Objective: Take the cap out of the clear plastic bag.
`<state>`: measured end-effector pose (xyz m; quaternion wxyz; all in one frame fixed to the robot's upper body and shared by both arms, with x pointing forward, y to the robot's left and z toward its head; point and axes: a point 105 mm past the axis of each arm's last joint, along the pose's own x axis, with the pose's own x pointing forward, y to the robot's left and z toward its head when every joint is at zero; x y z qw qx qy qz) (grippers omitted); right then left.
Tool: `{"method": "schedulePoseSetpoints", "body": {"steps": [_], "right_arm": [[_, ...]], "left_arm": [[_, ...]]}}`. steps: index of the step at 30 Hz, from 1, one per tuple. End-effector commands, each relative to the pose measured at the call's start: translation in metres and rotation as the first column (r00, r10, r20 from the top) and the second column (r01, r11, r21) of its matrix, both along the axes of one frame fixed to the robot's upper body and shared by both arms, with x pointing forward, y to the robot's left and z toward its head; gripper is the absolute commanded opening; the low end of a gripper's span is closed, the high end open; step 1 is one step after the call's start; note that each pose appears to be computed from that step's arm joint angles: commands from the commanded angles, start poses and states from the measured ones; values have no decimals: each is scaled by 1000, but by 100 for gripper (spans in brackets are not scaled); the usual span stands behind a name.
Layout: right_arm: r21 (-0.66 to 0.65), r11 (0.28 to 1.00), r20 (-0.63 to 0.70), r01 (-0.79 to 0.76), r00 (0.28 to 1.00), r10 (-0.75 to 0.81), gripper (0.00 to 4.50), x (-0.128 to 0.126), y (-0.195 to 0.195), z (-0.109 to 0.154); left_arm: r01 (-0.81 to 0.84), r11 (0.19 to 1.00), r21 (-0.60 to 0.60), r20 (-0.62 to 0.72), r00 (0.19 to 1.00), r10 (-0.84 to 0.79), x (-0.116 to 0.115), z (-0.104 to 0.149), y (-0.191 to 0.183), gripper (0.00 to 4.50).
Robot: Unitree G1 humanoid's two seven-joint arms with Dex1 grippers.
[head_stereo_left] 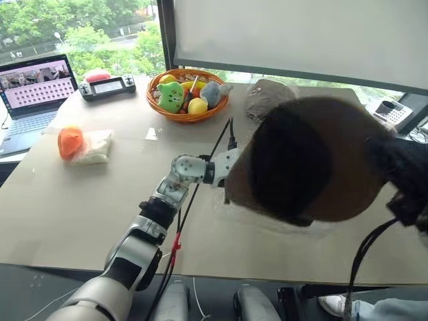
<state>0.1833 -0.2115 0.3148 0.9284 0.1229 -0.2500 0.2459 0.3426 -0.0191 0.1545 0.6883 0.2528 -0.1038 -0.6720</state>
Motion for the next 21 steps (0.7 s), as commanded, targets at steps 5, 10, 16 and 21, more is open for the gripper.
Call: {"method": "schedulePoseSetpoints", "body": {"steps": [5,10,16,21], "right_arm": [[385,860,97,337,911,-400,5,11,-72,26],[-302,773,266,558,828,-494,5,52,-4,2],[-893,153,383,423,894,-234,5,80,31,-123],[-970,-17,239,244,931,-274,5,76,-4,-192]], "left_arm": [[-4,999,-42,55,998,6,-3,9,-2,0],[-114,989,-89,149,981,127,12,17,7,0],[-233,963,-132,297,918,263,30,25,26,0],[-268,959,-94,315,906,284,36,15,43,0]]}}
